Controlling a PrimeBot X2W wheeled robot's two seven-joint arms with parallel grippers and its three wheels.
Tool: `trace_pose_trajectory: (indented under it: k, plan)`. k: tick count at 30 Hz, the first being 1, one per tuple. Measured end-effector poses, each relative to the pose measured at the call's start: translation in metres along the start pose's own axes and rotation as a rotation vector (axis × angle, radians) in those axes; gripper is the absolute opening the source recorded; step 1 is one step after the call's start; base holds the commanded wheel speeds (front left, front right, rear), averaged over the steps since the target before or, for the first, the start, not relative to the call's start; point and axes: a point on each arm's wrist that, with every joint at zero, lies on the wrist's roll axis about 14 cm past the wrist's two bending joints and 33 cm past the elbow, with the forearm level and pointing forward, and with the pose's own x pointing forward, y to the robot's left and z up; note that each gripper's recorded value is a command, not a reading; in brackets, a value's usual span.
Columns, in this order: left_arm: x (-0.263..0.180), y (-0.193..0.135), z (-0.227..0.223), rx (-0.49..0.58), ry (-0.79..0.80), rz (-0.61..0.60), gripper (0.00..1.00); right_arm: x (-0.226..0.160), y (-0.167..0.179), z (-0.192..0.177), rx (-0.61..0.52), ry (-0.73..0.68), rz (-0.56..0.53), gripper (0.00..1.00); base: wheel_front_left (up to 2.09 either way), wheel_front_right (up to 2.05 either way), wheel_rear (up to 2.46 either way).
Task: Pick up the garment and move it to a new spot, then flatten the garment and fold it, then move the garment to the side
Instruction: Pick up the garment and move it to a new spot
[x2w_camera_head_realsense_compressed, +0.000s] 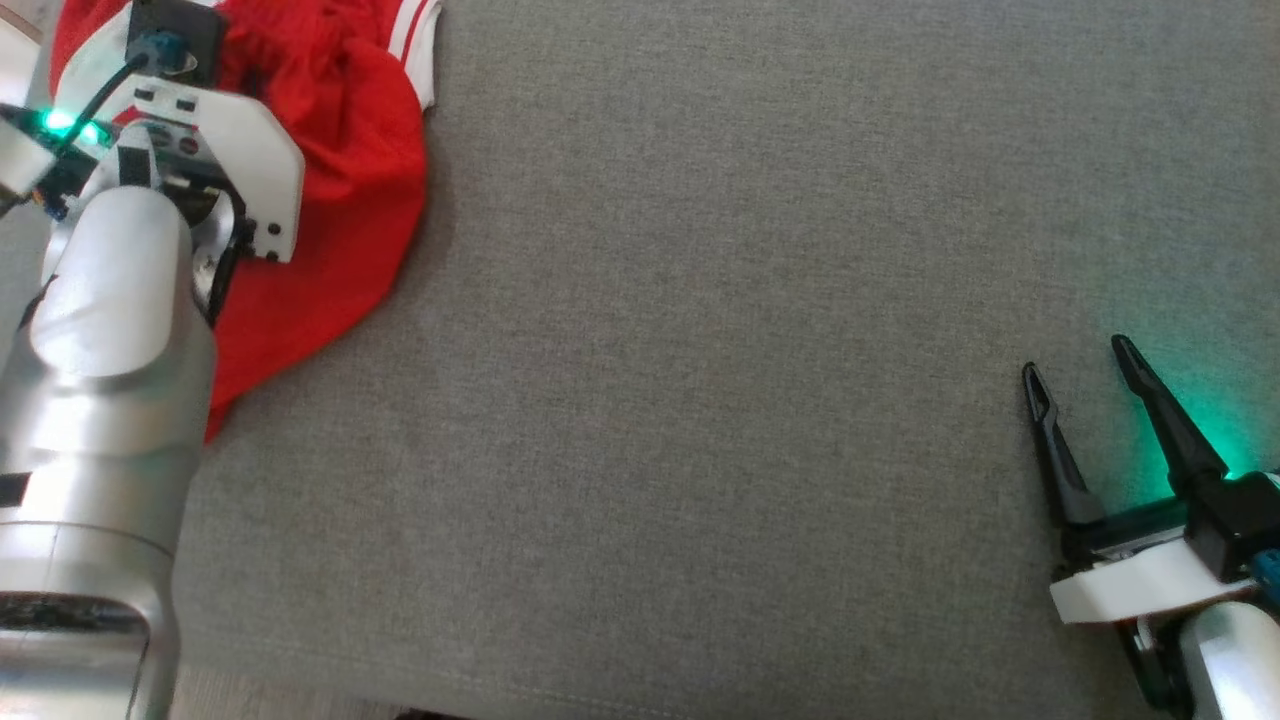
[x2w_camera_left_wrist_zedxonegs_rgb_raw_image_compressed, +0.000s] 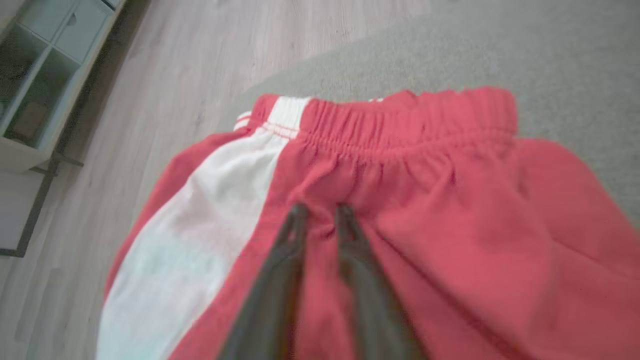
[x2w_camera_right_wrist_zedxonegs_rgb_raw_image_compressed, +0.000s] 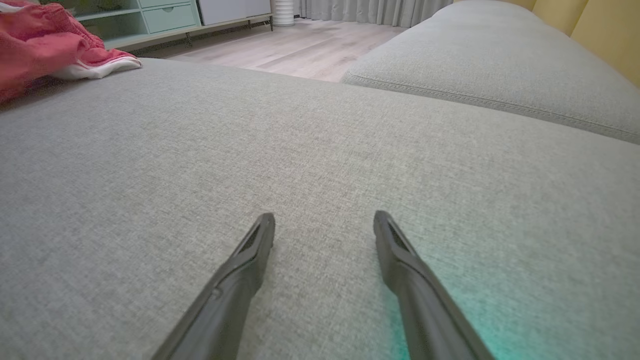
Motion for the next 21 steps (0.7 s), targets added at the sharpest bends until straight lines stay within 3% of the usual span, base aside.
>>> trace_pose_trajectory:
  k: [3,8,16,21]
  plan:
    - [-0.003,0.004,0.015,0.016,-0.076,0.011,0.00,-0.001,0.001,0.001,-0.002,0.001,0.001,1.00,0.00,0.00,0.00]
    - [-0.027,0.015,0.077,0.046,-0.309,0.033,0.00,-0.005,0.010,0.008,0.000,-0.010,0.009,1.00,0.00,0.00,0.00]
    - [-0.102,0.023,0.173,0.089,-0.665,0.026,0.00,-0.020,0.032,0.041,0.045,-0.089,-0.010,1.00,0.00,0.00,0.00]
    - [-0.152,0.005,0.219,0.116,-0.816,-0.027,0.00,-0.040,0.035,0.062,0.060,-0.146,-0.062,1.00,0.00,0.00,0.00]
